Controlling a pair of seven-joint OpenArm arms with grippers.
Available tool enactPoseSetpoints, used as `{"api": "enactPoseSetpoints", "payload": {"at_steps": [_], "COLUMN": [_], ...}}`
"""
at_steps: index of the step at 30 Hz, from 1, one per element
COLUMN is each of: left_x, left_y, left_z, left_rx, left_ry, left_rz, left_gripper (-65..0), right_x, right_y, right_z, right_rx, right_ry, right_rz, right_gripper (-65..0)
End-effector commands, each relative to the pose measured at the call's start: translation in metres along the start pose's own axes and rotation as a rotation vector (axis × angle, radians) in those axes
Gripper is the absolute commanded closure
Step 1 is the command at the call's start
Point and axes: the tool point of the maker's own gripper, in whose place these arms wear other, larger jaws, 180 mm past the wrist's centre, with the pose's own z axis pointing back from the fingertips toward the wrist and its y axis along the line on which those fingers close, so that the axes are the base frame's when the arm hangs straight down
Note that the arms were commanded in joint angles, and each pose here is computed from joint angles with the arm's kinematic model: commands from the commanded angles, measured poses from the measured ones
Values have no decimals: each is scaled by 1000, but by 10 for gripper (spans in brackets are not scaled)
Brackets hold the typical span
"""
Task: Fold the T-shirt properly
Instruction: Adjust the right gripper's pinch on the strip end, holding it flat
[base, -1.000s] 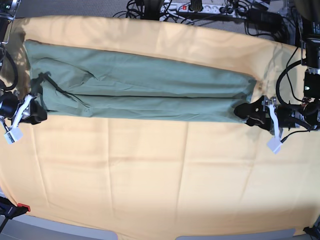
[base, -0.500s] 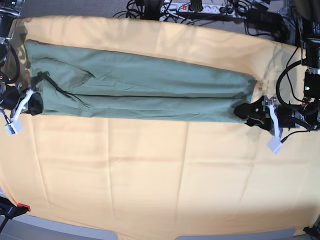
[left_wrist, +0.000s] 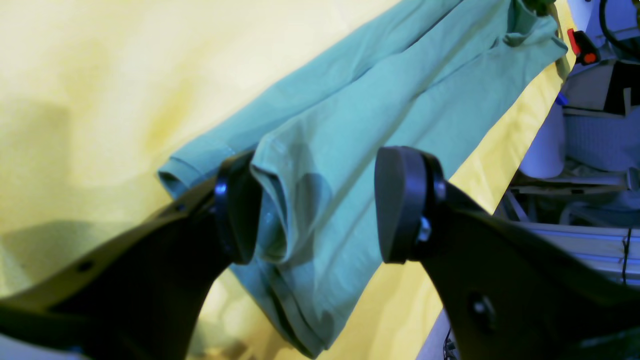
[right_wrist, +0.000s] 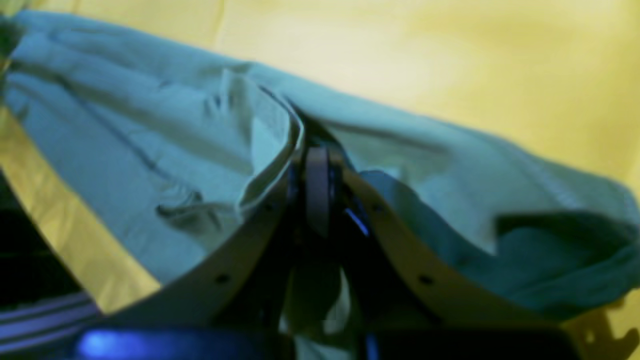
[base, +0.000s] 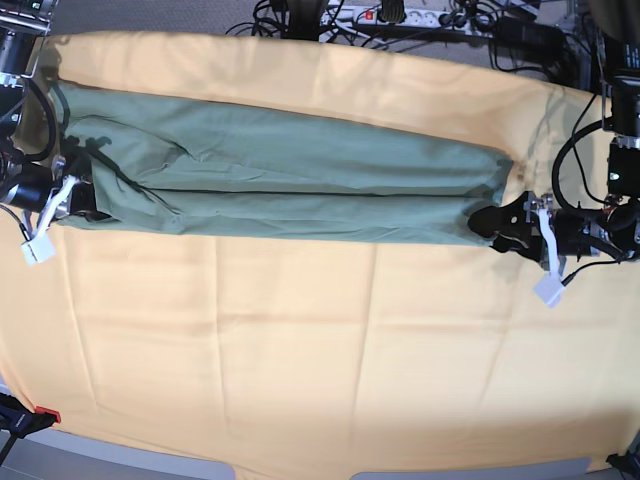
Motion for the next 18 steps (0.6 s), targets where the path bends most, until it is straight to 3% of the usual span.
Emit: {"api": "enactPoseSetpoints", "payload": {"at_steps": [1, 4, 10, 18], "left_x": [17, 17, 17, 17], "left_y": [-1, -1, -1, -1], "left_z": [11, 11, 11, 11], "left_rx": [7, 7, 7, 7], "left_ry": [-39, -39, -39, -38], "left_rz": [-35, -35, -35, -35], "left_gripper": [-373, -373, -373, -373], "right_x": [18, 13, -19, -28], "right_y": [0, 4, 26, 28], "right_z": [9, 3, -23, -23], "right_rx": [-2, 11, 87, 90], "right_ry": [-41, -18, 145, 218], "right_rz": [33, 40, 77, 109], "right_gripper": [0, 0, 0, 0]}}
